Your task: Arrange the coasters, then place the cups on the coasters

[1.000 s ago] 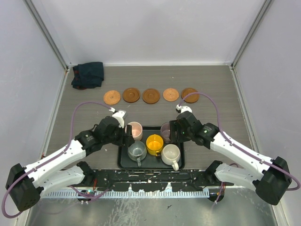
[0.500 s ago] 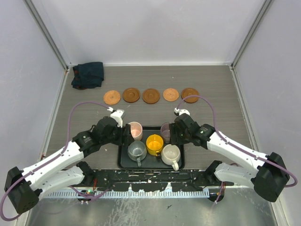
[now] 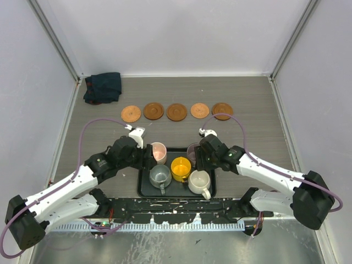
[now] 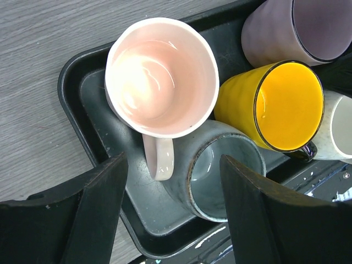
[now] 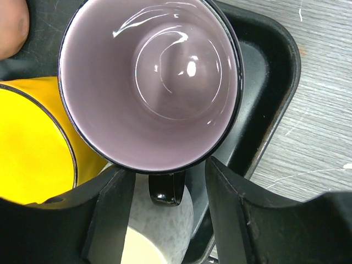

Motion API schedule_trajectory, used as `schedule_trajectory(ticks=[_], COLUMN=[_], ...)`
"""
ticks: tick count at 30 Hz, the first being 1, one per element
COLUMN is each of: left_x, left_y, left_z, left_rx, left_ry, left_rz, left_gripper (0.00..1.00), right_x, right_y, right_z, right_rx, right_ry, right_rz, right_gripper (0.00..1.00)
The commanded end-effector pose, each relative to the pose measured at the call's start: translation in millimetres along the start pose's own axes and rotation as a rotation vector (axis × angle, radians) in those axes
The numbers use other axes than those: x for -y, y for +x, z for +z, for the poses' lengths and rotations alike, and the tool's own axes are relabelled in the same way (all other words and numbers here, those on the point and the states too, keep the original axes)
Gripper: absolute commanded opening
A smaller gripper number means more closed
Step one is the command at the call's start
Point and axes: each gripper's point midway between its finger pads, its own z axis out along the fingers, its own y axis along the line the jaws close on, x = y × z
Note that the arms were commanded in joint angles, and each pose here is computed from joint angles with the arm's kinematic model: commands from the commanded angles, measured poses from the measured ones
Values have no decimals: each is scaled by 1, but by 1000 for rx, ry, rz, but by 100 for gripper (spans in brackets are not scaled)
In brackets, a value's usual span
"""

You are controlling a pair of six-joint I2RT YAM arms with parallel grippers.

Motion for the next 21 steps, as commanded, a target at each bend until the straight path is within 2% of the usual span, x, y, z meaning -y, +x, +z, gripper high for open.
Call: schedule_trajectory(ticks=[1, 10, 21], left_x=[13, 12, 11], left_y=[-29, -27, -27], left_z=[-4, 0, 0], left_rx=[91, 78, 77], left_ry=[31, 22, 21], left_rz=[1, 2, -3], left_gripper=[69, 69, 69], right_x=[1, 9, 18], right_y=[-6, -3, 6], right_z=[8, 17, 25], right_rx=[40, 44, 11], right_ry=[18, 62, 109], right_rz=[7, 10, 9], right_gripper=[58, 54, 43])
